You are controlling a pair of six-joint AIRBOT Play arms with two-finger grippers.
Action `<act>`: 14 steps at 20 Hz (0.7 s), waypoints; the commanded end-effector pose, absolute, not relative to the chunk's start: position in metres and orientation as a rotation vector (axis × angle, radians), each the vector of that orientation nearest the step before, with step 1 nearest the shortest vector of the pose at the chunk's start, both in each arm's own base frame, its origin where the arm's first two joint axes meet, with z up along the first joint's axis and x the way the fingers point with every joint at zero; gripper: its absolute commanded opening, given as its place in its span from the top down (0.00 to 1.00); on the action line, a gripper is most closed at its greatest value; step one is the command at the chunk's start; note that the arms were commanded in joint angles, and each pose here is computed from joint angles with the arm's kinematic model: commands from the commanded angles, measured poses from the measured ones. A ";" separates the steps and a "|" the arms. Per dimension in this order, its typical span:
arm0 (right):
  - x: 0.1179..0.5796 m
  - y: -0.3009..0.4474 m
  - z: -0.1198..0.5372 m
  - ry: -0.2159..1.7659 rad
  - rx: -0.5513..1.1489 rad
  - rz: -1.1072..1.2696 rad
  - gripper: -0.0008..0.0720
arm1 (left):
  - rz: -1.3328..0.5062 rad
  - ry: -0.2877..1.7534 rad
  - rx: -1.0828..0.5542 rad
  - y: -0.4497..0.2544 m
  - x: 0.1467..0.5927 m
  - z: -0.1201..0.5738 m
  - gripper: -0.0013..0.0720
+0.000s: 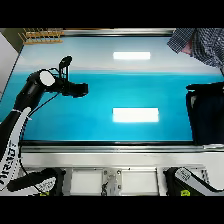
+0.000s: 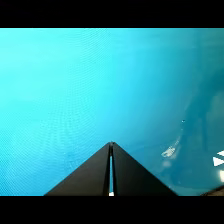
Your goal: Fold the clothes and pants, and hang the long-sleeved shirts on hangers.
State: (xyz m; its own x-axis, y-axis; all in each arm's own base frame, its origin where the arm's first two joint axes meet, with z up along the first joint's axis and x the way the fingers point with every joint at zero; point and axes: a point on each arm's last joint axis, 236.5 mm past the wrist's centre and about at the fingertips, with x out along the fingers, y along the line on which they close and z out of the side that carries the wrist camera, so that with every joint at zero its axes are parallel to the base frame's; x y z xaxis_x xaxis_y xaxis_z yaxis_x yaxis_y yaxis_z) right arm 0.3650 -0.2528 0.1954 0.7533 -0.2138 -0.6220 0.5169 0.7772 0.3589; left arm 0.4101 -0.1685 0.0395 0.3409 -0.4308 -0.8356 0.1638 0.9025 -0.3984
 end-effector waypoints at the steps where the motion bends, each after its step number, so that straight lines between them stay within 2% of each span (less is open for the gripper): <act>1: 0.316 -0.277 0.197 0.647 0.500 -0.624 0.97 | -0.394 1.162 -0.260 -0.169 0.410 0.040 0.97; 5: 0.276 -0.264 0.153 0.839 0.497 -0.676 0.97 | -0.393 1.162 -0.259 -0.168 0.410 0.039 0.97; 10: 0.233 -0.241 0.094 0.984 0.546 -0.734 0.97 | -0.393 1.164 -0.259 -0.168 0.410 0.039 0.97; 12: 0.221 -0.234 0.073 1.038 0.551 -0.742 0.93 | -0.393 1.164 -0.258 -0.168 0.410 0.039 0.97; 14: 0.215 -0.228 0.061 1.078 0.567 -0.738 0.45 | -0.395 1.171 -0.257 -0.168 0.408 0.039 0.97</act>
